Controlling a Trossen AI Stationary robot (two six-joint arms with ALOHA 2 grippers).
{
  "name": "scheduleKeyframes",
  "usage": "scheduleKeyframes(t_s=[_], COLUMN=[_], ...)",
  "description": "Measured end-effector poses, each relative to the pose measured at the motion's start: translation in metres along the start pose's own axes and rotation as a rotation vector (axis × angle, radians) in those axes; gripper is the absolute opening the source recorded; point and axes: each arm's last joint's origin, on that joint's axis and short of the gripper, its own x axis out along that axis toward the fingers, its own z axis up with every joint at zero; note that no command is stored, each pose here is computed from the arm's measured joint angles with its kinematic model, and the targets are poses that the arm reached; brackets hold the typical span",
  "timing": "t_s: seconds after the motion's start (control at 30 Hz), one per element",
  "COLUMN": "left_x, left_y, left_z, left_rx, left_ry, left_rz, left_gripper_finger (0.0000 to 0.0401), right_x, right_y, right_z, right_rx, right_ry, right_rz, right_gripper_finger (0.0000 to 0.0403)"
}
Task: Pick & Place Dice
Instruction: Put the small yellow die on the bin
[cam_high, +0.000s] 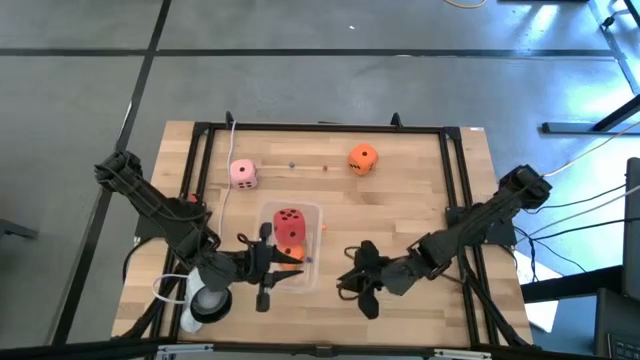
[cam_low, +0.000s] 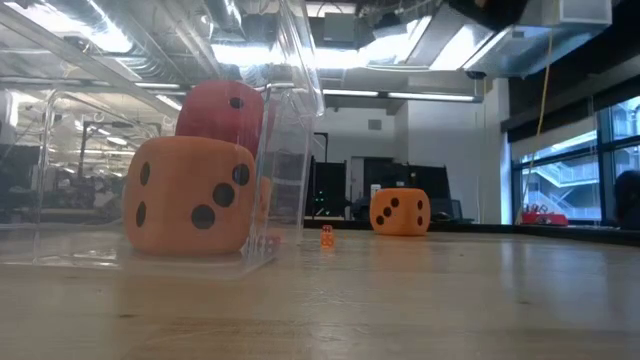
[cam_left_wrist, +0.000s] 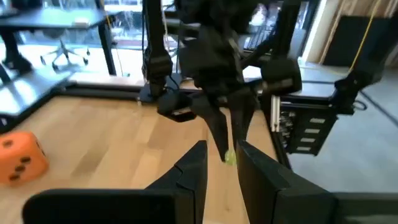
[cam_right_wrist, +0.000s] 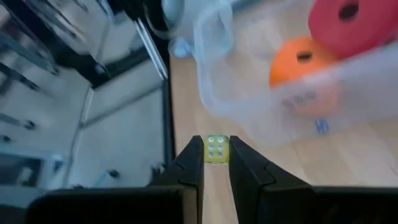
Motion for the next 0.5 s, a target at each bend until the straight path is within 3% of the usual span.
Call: scheduleKeyframes(t_s=[0.33, 0.5], left_x=[0.025, 0.029], left_y=[-0.012, -0.015], left_z=[-0.012, -0.01], left_rx=[0.144, 0.205], left_ry=[-0.035, -0.08], left_rz=[0.0, 0.009], left_gripper_finger=[0.0141, 0.0187], right_x=[-0.019, -0.022], right_y=[0.011, 0.01], right_z=[0.042, 0.05], right_rx=[0.178, 0.26], right_ry=[-0.16, -0.174], right_rz=[0.271, 0.321], right_gripper_finger=[0.0046, 0.0046])
